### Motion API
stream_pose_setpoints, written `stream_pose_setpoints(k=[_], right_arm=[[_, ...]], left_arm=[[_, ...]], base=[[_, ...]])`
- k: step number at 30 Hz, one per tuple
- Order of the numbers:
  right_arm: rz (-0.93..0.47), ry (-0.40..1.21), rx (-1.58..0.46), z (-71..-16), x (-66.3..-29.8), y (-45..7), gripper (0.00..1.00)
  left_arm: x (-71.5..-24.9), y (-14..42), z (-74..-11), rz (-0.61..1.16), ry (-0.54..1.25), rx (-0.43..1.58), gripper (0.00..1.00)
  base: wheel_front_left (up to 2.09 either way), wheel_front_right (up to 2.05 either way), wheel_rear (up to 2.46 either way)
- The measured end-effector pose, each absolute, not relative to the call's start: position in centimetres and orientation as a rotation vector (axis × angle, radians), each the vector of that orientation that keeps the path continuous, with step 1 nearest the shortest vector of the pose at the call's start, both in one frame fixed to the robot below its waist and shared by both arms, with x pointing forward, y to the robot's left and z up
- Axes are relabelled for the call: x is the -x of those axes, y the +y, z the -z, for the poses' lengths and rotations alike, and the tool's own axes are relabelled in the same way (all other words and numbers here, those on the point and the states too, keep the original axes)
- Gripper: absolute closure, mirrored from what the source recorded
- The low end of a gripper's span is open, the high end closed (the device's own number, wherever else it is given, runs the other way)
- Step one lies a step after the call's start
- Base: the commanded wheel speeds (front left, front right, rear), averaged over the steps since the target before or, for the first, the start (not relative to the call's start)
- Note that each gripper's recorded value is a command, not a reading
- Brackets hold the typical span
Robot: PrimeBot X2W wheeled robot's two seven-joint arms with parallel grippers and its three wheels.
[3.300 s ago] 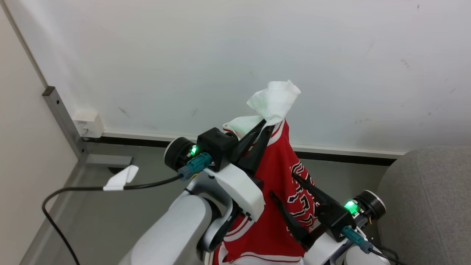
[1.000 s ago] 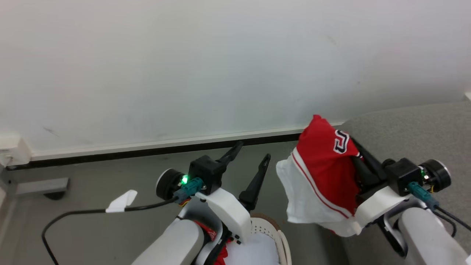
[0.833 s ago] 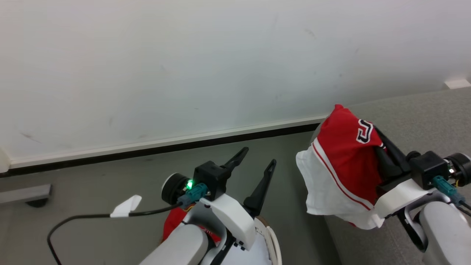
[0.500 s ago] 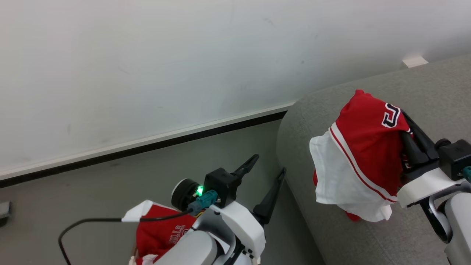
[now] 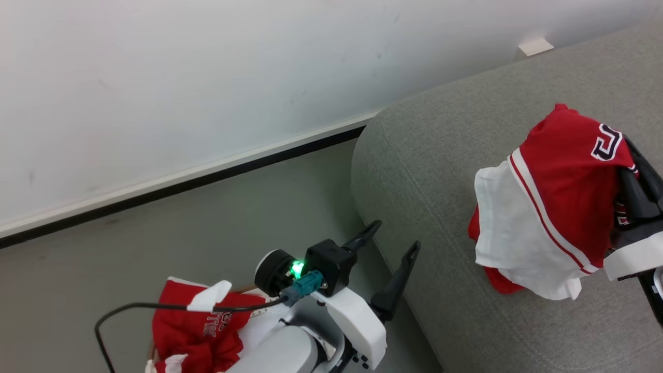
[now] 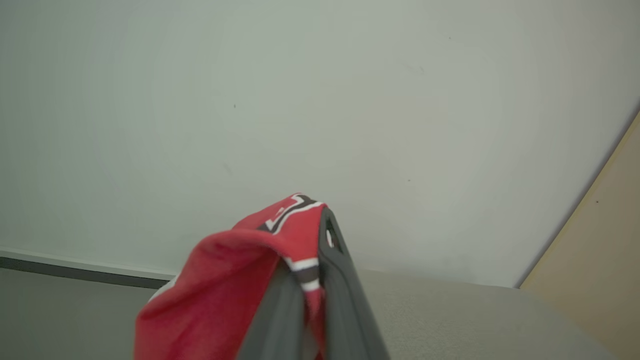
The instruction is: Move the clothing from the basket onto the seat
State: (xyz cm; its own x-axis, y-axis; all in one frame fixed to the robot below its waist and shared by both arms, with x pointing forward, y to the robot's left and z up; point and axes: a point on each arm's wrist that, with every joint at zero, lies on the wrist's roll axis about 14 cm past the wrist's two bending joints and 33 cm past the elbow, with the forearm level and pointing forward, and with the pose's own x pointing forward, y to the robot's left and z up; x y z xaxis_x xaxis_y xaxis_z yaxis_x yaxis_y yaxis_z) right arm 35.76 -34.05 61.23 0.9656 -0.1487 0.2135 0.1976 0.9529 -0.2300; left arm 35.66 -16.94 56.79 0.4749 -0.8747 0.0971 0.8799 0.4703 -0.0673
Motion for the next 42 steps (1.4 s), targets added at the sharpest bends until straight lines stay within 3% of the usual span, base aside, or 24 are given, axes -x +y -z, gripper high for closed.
stream_pose_setpoints(k=[10,23,28,33,34,36,37,38,42], right_arm=[[0.26,-0.215,0.206,-62.2,-39.6,-37.1,1.0],[0.386,-0.241,0.279,-64.6,-52.2,-43.9,1.0],[0.453,-0.074,0.26,-57.3,-55.1,-46.5,1.0],[0.508,0.145,0.158,-45.8,-54.7,-46.7,1.0],[0.516,0.194,0.146,-43.6,-54.0,-46.5,0.95],[0.536,0.245,0.113,-41.0,-52.7,-46.2,0.73],[0.544,0.254,0.1,-40.6,-52.3,-46.0,0.52],[0.551,0.258,0.089,-40.3,-51.9,-45.9,0.0],[0.539,0.252,0.088,-41.1,-50.7,-45.2,0.0]], left_arm=[[-39.5,-17.8,-56.0,1.103,-0.057,0.112,0.0],[-48.3,-16.1,-49.7,1.021,-0.008,0.158,0.0],[-50.1,-14.3,-45.6,0.95,0.061,0.182,0.0],[-50.9,-11.6,-42.0,0.866,0.131,0.163,0.0],[-50.9,-11.1,-41.5,0.853,0.141,0.162,0.0],[-51.0,-10.2,-41.1,0.828,0.149,0.156,0.0],[-51.1,-9.8,-41.1,0.814,0.148,0.15,0.0],[-51.1,-9.4,-41.1,0.804,0.148,0.143,0.0],[-51.4,-8.0,-42.5,0.758,0.113,0.117,0.0]], base=[[0.0,0.0,0.0],[0.0,0.0,0.0],[0.0,0.0,0.0],[0.0,0.0,0.0],[0.0,0.0,0.0],[0.0,0.0,0.0],[0.0,0.0,0.0],[0.0,0.0,0.0],[0.0,0.0,0.0]])
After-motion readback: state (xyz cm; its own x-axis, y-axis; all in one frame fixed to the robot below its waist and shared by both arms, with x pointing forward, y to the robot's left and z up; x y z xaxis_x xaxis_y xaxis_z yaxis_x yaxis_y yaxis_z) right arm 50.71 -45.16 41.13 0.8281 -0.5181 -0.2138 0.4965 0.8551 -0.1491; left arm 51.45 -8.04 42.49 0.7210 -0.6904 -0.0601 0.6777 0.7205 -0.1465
